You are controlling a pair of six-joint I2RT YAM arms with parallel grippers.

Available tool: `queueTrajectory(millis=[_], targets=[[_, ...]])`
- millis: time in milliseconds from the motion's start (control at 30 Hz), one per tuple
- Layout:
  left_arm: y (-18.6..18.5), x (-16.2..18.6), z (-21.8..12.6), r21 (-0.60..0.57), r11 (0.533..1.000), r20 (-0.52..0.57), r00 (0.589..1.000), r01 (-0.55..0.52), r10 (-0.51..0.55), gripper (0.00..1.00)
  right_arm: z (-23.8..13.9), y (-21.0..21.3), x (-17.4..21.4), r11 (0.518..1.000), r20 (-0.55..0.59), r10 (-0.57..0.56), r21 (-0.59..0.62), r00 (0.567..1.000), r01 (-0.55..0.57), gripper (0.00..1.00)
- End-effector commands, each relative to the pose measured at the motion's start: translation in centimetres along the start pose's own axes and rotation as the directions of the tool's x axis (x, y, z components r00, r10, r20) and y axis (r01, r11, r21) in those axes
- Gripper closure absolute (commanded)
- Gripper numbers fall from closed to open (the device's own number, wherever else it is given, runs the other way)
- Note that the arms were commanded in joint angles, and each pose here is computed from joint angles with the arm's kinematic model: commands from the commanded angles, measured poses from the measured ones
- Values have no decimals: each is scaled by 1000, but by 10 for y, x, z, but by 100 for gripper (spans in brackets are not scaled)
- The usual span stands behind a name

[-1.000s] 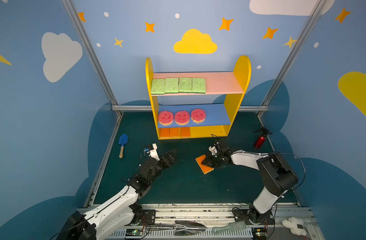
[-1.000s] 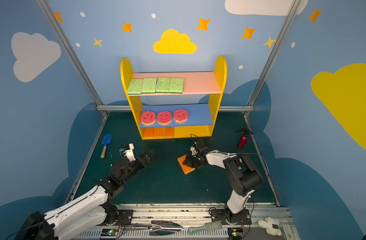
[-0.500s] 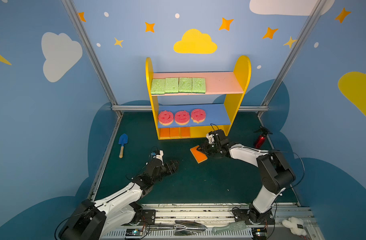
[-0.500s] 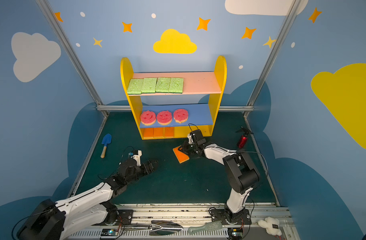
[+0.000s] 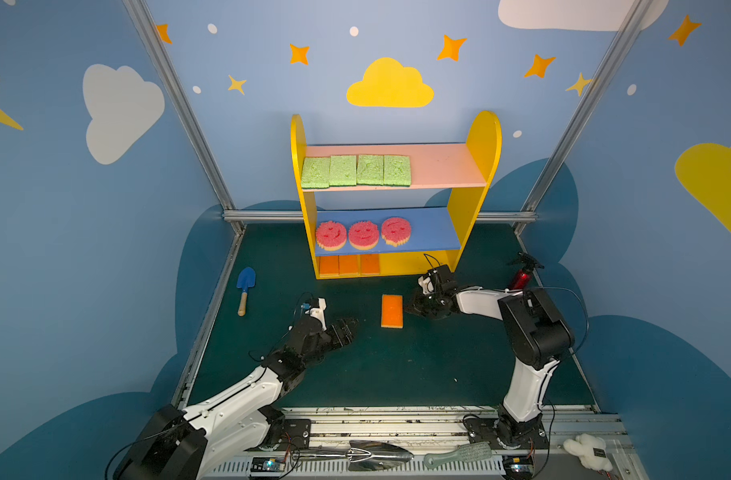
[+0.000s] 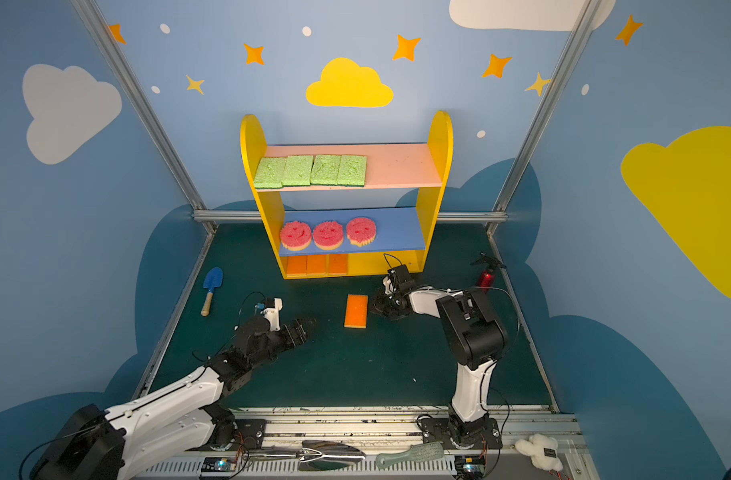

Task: Place and organize the cleaning sponges onto the shelf
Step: 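Reach the left gripper toward the orange sponge while the right gripper releases it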

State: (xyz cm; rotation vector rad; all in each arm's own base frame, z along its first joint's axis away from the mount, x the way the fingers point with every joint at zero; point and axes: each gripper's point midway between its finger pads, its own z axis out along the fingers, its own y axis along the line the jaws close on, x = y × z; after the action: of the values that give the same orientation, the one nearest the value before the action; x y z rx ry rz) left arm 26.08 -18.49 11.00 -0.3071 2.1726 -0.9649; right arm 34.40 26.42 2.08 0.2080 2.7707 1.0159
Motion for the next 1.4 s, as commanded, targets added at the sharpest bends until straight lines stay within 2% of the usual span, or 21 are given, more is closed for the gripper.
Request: queueTrajectory(millis=[0,167,300,533,800,1167,1367], targets=[[5,2,0,-22,1000,-3,1000,5,-5,16,6,9,22,1000,-35,-22,-12,999,22,100],[4,7,10,-8,999,-34,999,31,-31,18,8,20,40,999,-55,-33,-42,998,31,100],[-1,12,20,2,999,-82,996,36,-36,26,0,24,42,998,-48,-42,-56,998,39,100],[-1,15,34,-47,995,-66,994,88,-91,40,-20,30,40,996,-19,-58,-75,998,57,100],[-2,24,56,-60,986,-63,986,153,-157,42,-48,26,36,994,32,-57,-89,998,59,100],[6,38,85,-95,975,-76,975,203,-211,43,-73,8,31,994,70,-23,-104,997,30,100],[3,44,104,-90,974,-87,973,207,-215,48,-83,-2,31,995,83,-11,-94,997,19,100]])
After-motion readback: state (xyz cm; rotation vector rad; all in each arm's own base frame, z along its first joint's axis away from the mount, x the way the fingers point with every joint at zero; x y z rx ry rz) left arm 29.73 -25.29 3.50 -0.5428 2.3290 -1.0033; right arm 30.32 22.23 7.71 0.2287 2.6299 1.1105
